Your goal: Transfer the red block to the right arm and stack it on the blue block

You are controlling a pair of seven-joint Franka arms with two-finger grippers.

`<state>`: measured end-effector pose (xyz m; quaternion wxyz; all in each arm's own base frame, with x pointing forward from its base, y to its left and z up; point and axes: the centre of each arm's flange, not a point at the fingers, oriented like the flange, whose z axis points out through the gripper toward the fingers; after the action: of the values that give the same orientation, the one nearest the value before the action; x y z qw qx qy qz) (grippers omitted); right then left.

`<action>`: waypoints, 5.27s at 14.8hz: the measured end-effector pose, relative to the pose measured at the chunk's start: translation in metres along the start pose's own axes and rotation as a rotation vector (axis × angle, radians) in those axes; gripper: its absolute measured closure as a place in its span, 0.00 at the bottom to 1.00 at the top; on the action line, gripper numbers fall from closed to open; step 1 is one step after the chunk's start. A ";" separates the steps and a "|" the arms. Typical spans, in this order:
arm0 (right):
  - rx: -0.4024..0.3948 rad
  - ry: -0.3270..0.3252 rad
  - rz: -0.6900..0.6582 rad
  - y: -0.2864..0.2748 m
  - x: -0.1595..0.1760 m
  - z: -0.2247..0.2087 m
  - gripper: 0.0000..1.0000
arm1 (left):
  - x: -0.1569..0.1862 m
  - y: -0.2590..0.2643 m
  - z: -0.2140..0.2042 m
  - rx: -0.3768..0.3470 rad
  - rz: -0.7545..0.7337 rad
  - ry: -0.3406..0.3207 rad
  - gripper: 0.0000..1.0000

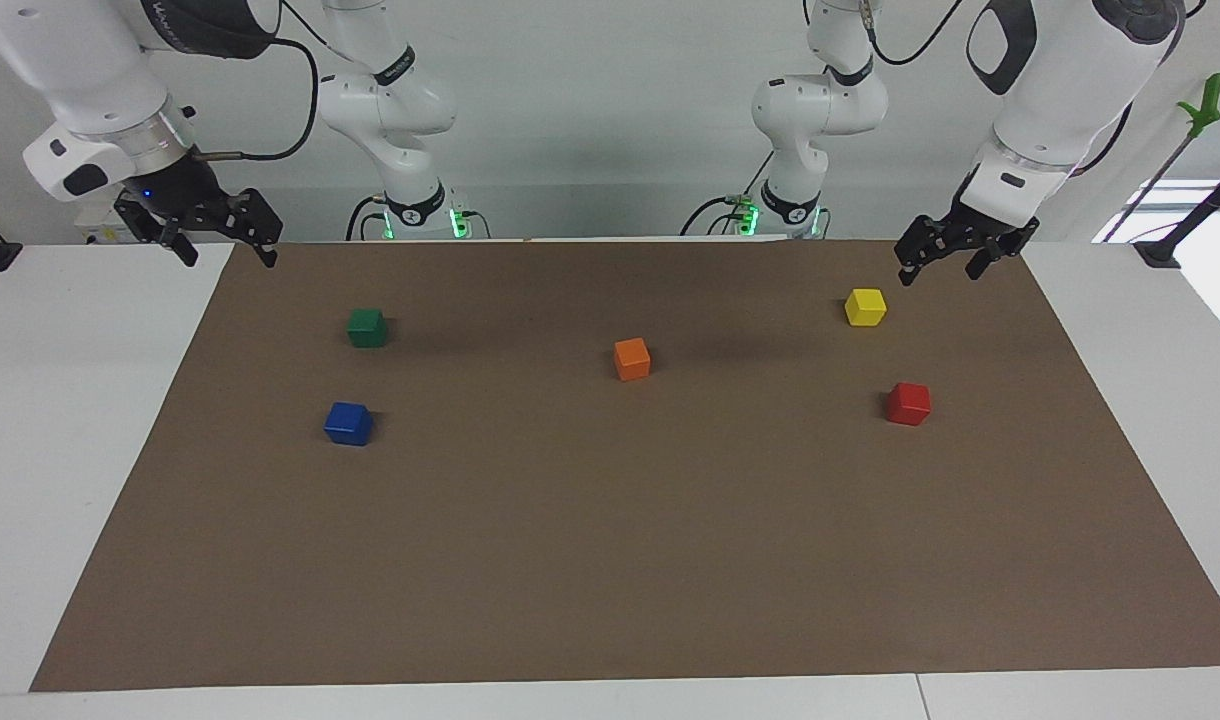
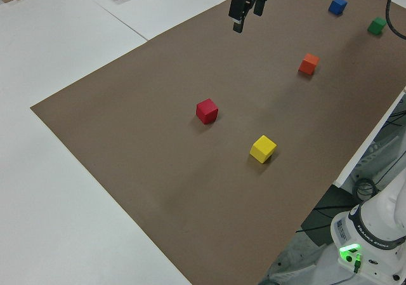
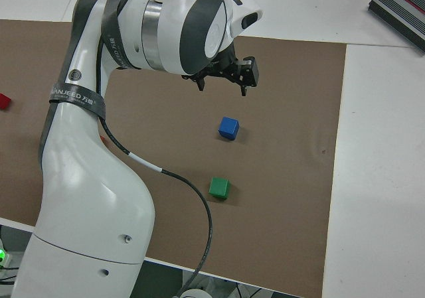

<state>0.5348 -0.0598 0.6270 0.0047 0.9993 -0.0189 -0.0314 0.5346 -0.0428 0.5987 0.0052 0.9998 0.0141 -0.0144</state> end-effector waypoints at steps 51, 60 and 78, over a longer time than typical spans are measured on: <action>1.488 -0.029 0.017 -0.029 -0.058 0.174 0.00 | 0.012 -0.074 0.255 0.017 0.194 0.073 0.00; 1.867 -0.065 -0.026 -0.106 -0.067 0.175 0.00 | 0.013 -0.074 0.269 0.016 0.195 0.068 0.45; 2.188 -0.145 -0.034 -0.211 -0.061 0.269 0.00 | -0.003 0.005 0.092 -0.139 -0.735 -0.035 0.46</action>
<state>0.4646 0.1516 0.3603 -0.8864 0.4588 -0.0228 -0.0563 0.5287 -0.0487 0.5068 0.0679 0.9249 0.3728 -0.0314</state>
